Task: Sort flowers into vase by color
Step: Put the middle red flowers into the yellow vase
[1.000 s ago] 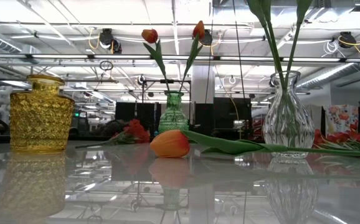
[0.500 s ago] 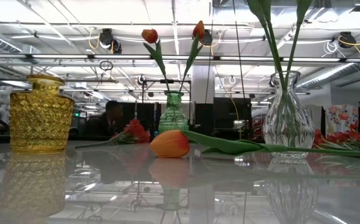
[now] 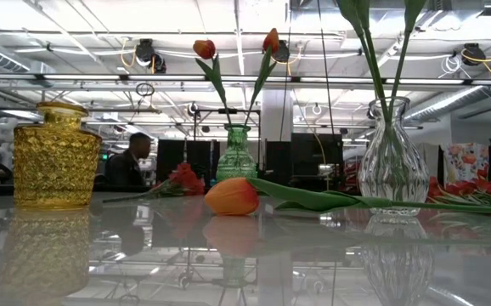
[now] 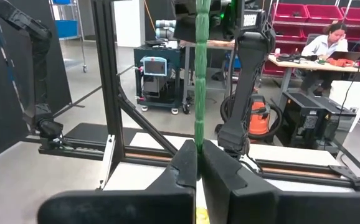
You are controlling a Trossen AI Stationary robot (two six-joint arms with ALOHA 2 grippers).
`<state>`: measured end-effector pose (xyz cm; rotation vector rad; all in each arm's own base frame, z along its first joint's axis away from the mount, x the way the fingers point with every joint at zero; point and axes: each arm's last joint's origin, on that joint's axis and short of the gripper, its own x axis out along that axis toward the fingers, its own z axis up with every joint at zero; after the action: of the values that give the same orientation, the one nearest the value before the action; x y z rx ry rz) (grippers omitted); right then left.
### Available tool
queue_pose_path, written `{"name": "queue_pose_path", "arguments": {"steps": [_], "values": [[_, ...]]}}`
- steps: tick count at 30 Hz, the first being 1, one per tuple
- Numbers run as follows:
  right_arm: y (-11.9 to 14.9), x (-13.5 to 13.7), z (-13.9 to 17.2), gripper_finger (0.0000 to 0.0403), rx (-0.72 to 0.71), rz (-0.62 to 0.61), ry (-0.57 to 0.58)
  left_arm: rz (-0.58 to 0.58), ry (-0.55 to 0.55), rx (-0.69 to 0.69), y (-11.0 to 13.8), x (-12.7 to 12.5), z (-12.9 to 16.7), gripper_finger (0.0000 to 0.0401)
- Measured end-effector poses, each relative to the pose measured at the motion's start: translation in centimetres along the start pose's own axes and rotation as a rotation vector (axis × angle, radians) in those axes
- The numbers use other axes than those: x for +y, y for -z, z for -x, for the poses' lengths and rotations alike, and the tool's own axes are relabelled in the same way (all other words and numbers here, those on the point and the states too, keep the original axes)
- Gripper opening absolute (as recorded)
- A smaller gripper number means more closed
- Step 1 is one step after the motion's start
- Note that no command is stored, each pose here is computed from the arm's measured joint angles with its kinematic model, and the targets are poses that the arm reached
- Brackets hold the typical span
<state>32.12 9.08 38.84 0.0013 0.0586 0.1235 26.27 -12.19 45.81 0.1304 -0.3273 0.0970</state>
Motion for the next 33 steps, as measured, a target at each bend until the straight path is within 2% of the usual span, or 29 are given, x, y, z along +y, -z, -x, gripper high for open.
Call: {"name": "queue_pose_path", "arguments": {"steps": [7, 10, 12, 17, 24, 28, 33], "values": [[0.1, 0.0, 0.0, 0.0001, 0.011, 0.001, 0.0, -0.005, 0.029, 0.001, -0.7, 0.5, 0.6, 0.0099], [0.1, 0.0, 0.0, 0.001, 0.012, 0.002, 0.0, -0.017, 0.043, 0.021, -0.9, 0.8, 1.1, 0.0038], [0.1, 0.0, 0.0, 0.0021, 0.013, 0.002, 0.0, -0.02, 0.058, 0.035, -1.1, 1.0, 1.4, 0.0015], [0.0, 0.0, 0.1, 0.0073, 0.012, -0.008, -0.014, -0.017, 0.089, 0.071, -1.5, 1.2, 2.4, 0.0012], [-1.4, 0.4, 2.6, 0.0166, 0.017, -0.045, -0.038, 0.021, 0.081, 0.114, -3.3, 2.4, 5.3, 0.001], [-2.9, 1.5, 5.0, 0.02, -0.034, -0.029, -0.092, 0.055, 0.071, 0.198, -1.7, 2.4, 6.8, 0.0008], [-4.4, 3.4, 7.9, 0.0215, -0.097, 0.026, -0.175, 0.094, 0.094, 0.234, 0.3, 2.0, 8.8, 0.0008]]}}
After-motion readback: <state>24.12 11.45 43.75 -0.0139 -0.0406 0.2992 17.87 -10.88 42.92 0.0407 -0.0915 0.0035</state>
